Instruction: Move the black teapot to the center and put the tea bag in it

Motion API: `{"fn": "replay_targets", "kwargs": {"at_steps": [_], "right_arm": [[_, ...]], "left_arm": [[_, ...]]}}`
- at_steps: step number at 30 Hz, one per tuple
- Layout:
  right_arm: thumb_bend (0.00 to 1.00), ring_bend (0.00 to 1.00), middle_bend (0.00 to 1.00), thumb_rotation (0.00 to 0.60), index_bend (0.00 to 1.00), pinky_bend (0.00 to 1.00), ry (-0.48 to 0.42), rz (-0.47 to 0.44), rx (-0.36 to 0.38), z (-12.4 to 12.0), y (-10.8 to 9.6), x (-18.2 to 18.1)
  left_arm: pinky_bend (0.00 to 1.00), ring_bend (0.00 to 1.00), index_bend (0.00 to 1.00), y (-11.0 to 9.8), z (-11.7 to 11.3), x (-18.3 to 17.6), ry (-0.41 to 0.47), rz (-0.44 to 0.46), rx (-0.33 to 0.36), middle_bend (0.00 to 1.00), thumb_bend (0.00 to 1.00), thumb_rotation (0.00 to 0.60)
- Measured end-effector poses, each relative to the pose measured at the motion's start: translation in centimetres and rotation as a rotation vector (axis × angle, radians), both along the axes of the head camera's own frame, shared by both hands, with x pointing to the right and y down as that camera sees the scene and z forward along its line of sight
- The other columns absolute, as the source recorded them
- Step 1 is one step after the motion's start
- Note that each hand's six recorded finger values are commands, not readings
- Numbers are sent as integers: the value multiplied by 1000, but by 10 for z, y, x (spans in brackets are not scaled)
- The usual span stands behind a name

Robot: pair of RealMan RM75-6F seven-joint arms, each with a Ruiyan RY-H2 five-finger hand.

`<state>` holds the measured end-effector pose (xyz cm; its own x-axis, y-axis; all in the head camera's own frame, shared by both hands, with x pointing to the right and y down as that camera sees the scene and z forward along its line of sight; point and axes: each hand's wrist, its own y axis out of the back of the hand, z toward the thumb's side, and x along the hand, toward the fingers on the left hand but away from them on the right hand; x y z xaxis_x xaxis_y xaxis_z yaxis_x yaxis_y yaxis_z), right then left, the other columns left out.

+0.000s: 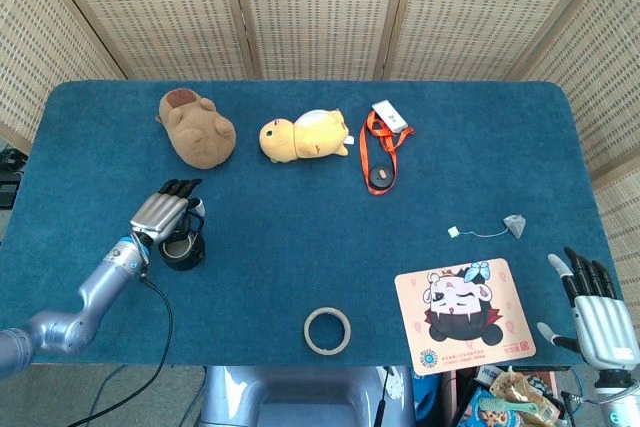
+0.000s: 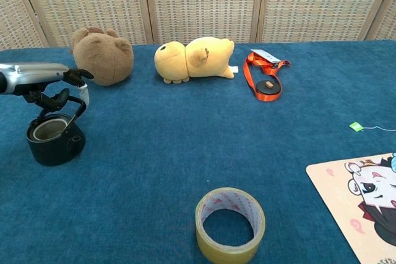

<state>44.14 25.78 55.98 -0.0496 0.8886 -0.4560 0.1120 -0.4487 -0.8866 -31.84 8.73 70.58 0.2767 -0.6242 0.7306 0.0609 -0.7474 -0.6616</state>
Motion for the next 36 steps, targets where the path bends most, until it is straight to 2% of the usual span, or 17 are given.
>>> {"fn": "replay_targets", "kwargs": {"at_steps": [10, 25, 36], "right_arm": [[143, 0, 8, 600, 23, 0, -10, -6, -2, 2, 1, -2], [143, 0, 8, 600, 23, 0, -21, -13, 7, 1, 0, -3], [143, 0, 9, 600, 23, 0, -32, -23, 11, 2, -2, -6]], "left_arm": [[0, 0, 472, 5, -7, -3, 13, -17, -20, 0, 885, 530], [0, 0, 482, 18, -44, -16, 62, -25, -10, 0, 891, 531], [0, 0, 482, 47, -66, -35, 66, -4, 3, 0, 892, 534]]}}
